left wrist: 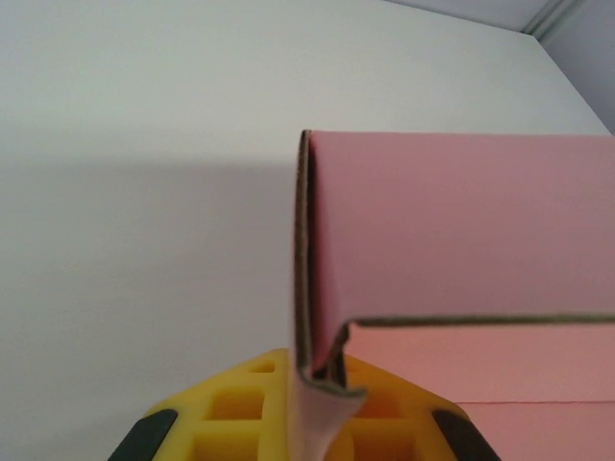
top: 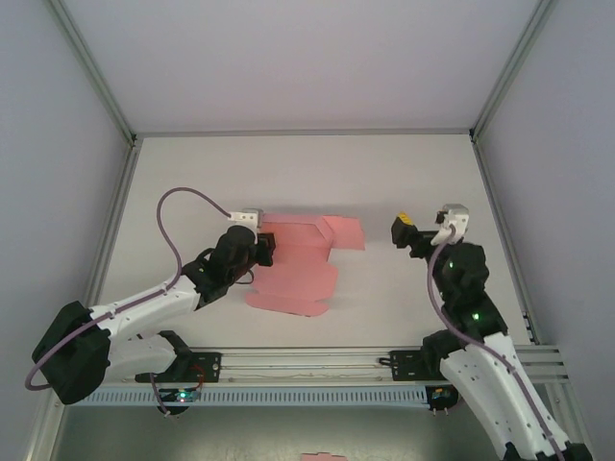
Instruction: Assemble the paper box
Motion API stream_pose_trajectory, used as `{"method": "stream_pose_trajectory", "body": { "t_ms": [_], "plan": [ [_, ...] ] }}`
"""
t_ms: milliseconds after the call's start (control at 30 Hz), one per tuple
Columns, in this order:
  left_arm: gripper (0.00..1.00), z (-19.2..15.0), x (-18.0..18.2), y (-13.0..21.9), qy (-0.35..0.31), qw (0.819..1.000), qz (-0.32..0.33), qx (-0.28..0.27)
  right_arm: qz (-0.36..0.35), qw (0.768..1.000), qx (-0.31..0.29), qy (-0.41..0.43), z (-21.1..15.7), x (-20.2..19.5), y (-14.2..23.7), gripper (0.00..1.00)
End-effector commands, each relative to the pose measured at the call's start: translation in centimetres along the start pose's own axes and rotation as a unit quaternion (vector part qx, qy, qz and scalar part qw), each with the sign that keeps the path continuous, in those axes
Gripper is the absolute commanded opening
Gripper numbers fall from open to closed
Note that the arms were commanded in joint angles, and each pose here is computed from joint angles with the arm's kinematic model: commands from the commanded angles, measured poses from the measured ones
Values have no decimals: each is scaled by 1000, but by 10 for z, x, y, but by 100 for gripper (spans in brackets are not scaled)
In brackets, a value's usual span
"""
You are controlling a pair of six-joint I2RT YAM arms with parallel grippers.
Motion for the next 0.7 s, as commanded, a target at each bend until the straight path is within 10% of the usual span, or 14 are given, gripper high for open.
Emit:
{"method": "stream_pose_trajectory", "body": {
  "t_ms": [0, 333, 667],
  "plan": [
    [0, 5, -4, -3, -17, 1000, -9, 3, 218, 975, 29, -5, 4, 40, -17, 86],
    [0, 14, -7, -5, -12, 1000, -2, -11, 461, 879, 107, 46, -29, 119, -13, 70],
    [0, 22, -9, -4, 10, 1000, 11, -23, 481, 866, 130, 42, -51, 167, -34, 64]
  ]
}}
Point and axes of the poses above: each hand's point on the last joint's axis, 136 mm out from that joint toward the fingers, its own y axis back along the fingers, its own x axis along the line the jaws close on, z = x × y, the point moved 7 cm from there along y, back along the fingers, and after that the axes turned 6 degrees about y, right-handed, at the moved point
